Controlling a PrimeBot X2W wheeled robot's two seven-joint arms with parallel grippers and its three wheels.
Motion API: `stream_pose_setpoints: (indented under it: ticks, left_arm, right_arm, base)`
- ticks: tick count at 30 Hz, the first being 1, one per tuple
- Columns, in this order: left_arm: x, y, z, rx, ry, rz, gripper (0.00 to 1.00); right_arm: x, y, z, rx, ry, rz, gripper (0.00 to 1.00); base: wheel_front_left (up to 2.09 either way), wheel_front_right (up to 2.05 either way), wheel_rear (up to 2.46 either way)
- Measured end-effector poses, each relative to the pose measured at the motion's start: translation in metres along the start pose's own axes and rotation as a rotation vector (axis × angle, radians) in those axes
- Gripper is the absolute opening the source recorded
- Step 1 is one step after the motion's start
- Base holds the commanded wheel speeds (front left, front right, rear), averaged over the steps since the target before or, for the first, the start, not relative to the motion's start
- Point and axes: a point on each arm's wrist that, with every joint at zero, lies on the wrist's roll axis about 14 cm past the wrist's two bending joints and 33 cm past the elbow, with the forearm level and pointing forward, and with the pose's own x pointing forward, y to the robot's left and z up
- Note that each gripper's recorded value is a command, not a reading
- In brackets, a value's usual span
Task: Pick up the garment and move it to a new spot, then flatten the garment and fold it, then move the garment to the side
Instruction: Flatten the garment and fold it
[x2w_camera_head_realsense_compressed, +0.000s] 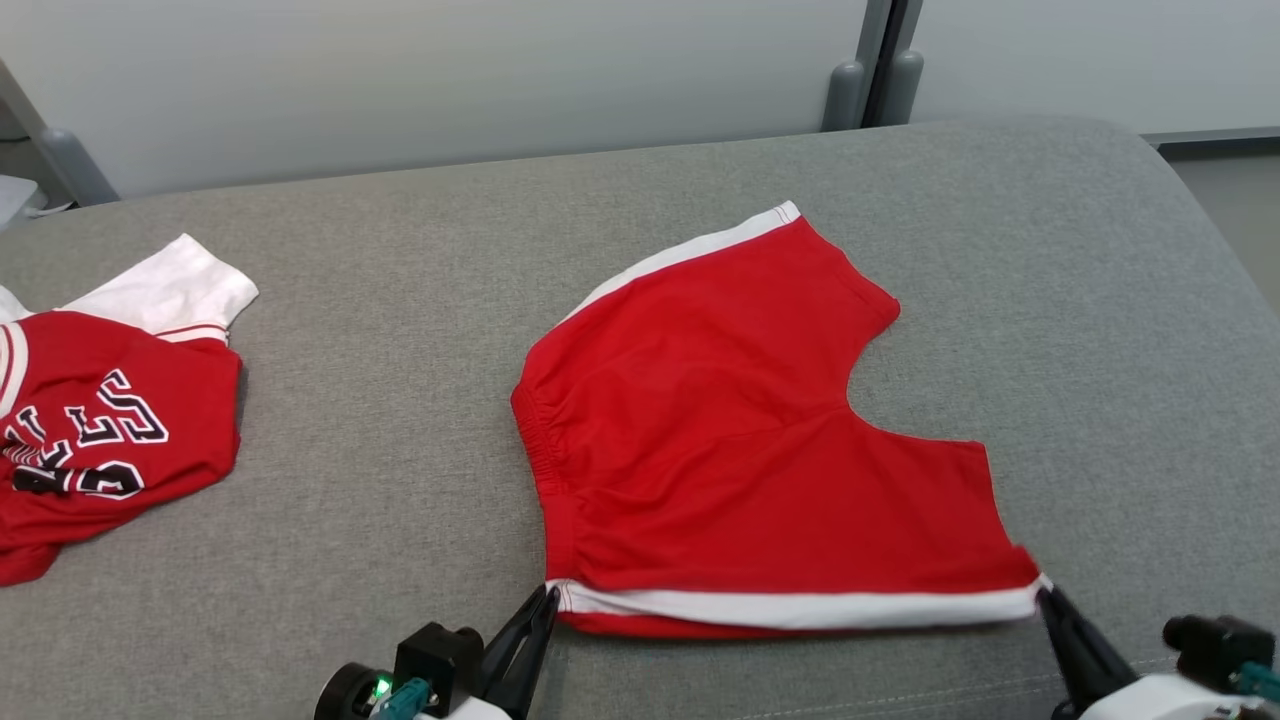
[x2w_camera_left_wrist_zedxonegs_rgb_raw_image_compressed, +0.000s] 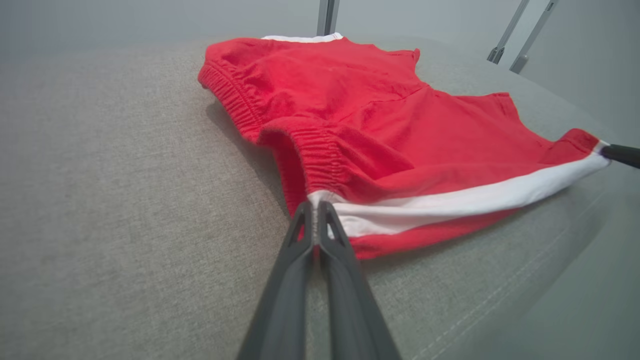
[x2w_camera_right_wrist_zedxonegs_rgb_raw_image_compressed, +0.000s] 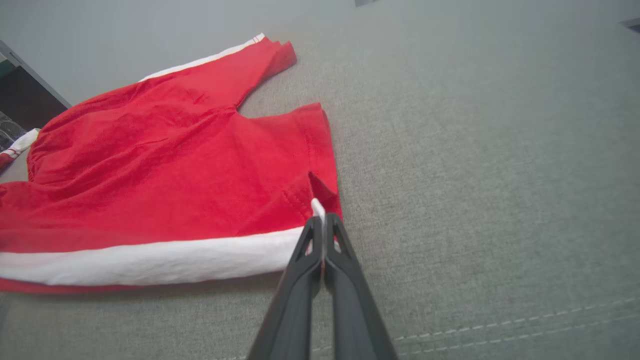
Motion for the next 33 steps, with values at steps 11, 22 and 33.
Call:
stream_pose_setpoints:
  ticks: [11, 22, 33]
  left_arm:
    - [-0.001, -0.015, 0.025, -0.034, -0.085, -0.057, 0.0]
    - [-0.019, -0.029, 0.073, -0.133, -0.186, -0.101, 0.0]
    - [0.015, -0.013, 0.08, -0.293, -0.168, -0.081, 0.0]
  right_arm:
    - [-0.009, -0.001, 0.063, -0.071, -0.197, 0.016, 0.0]
    - [-0.032, -0.016, 0.095, -0.102, -0.295, -0.031, 0.0]
    - [0.062, 0.005, 0.123, -0.128, -0.226, -0.008, 0.0]
  base:
    - [0.0, 0.0, 0.0]
    - [0.0, 0.0, 0.0]
    - [0.0, 0.0, 0.0]
